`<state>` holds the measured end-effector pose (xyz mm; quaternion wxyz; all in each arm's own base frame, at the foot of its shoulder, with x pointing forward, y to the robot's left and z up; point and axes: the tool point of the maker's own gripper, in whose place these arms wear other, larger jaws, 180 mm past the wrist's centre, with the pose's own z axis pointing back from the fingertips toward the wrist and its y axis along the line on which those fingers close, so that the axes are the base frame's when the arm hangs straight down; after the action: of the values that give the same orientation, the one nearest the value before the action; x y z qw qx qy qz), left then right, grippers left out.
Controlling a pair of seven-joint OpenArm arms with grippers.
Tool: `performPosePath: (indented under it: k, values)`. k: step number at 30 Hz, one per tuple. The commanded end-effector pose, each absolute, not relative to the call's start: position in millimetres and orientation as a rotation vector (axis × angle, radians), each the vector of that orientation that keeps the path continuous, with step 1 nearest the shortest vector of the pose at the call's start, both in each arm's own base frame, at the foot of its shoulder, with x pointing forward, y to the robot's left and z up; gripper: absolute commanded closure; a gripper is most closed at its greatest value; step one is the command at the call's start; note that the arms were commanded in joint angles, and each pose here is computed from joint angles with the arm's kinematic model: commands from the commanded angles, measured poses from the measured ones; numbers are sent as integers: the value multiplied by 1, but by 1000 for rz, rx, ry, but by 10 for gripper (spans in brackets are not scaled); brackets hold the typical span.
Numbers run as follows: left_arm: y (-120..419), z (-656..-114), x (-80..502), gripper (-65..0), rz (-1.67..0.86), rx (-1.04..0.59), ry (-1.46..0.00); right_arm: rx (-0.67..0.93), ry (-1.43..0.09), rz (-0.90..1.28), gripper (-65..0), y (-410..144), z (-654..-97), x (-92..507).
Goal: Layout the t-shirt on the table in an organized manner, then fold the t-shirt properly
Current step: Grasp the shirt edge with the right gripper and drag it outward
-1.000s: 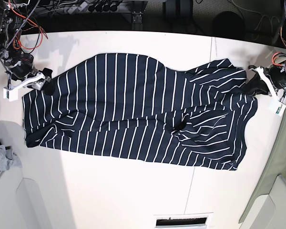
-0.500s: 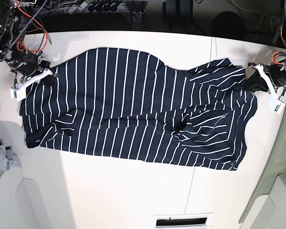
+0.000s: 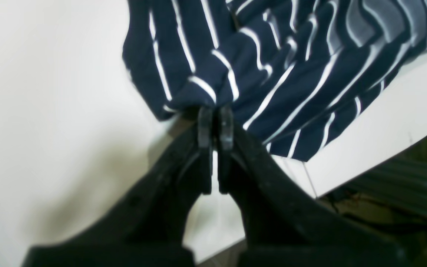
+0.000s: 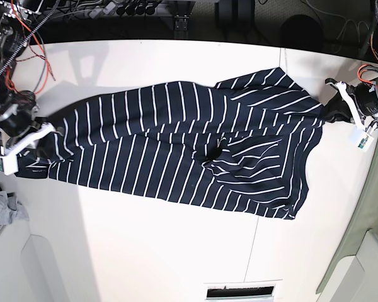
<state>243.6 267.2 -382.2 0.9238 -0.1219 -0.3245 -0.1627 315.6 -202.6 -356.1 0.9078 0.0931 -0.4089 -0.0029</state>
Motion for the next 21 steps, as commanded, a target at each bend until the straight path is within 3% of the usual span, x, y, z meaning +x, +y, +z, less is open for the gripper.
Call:
performPosePath:
  k: [1, 7, 13, 14, 16, 18, 21]
  values:
    - [272, -370, 251, 0, -348, -239, -703, 160, -886, 35, 0, -197, -346, 331]
    - [272, -371, 251, 0, -349, -239, -699, 3, -787, 272, 0, -147, -371, 359]
    - [273, -373, 249, 0, -353, -229, -691, 47, -693, 494, 0, -79, -400, 364]
    - [273, -372, 249, 0, -353, -230, -692, 56, -679, 526, -18, -68, -404, 364]
    - [273, -372, 249, 0, -352, -231, -693, 79, -663, 574, -185, -47, -409, 363]
    - [273, -372, 249, 0, -352, -231, -692, 94, -659, 604, -302, -31, -411, 362]
    - [273, -372, 249, 0, -352, -230, -692, 94, -665, 588, -314, -26, -409, 363]
